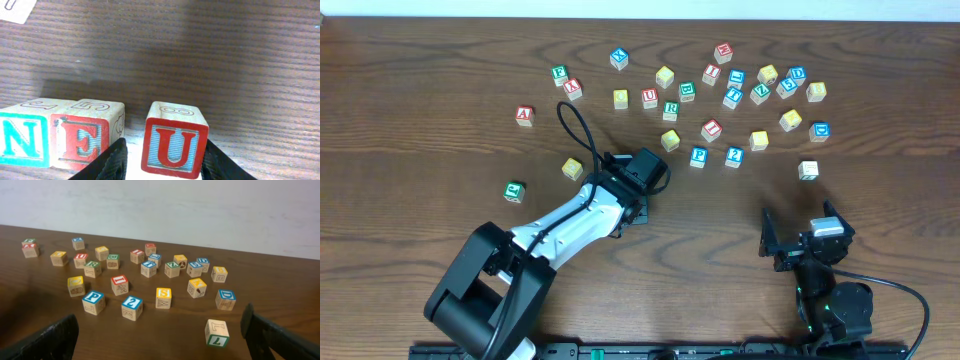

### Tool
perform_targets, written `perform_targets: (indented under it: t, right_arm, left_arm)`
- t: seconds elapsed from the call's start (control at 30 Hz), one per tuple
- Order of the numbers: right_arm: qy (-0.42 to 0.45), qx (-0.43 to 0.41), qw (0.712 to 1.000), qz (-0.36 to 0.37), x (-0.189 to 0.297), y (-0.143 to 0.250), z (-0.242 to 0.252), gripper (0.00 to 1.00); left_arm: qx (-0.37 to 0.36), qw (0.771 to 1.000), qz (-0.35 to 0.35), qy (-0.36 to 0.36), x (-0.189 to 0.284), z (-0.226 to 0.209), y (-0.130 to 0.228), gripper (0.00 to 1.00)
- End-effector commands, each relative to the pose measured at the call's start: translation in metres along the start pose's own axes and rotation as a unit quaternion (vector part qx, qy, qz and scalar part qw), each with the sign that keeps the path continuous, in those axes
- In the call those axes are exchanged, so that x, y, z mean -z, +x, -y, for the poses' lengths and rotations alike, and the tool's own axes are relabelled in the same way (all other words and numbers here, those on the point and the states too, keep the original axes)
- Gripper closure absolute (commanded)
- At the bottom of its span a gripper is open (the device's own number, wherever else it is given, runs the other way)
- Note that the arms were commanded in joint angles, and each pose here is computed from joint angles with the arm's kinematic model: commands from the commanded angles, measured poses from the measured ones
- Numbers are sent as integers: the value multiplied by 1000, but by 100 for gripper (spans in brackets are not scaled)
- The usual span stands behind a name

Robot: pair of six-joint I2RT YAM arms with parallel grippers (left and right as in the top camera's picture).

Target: Spell out NEURIPS

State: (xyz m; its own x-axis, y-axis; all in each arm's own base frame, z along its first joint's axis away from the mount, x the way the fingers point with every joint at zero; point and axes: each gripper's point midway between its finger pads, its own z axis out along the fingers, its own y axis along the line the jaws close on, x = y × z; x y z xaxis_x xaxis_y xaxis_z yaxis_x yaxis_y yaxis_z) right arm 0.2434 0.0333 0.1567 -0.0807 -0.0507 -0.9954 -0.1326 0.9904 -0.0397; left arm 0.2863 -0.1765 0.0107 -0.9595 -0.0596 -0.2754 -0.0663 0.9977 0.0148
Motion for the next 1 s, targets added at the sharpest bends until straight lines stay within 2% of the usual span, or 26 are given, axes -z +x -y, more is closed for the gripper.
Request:
perform_targets:
  t: [0.0,0.4,0.8,0.97]
  right_arm:
    - [6,5,1000,0,0,1,3,1]
    - [6,5,1000,0,0,1,3,1]
    - [6,5,1000,0,0,1,3,1]
    - [6,5,1000,0,0,1,3,1]
  left_arm:
    - [6,999,41,12,22,4,-22,55]
    - [8,994,95,56,67,8,-41,55]
    - [-4,978,174,111,135,4,-57,54]
    - [-30,974,191,117,154,2,-59,54]
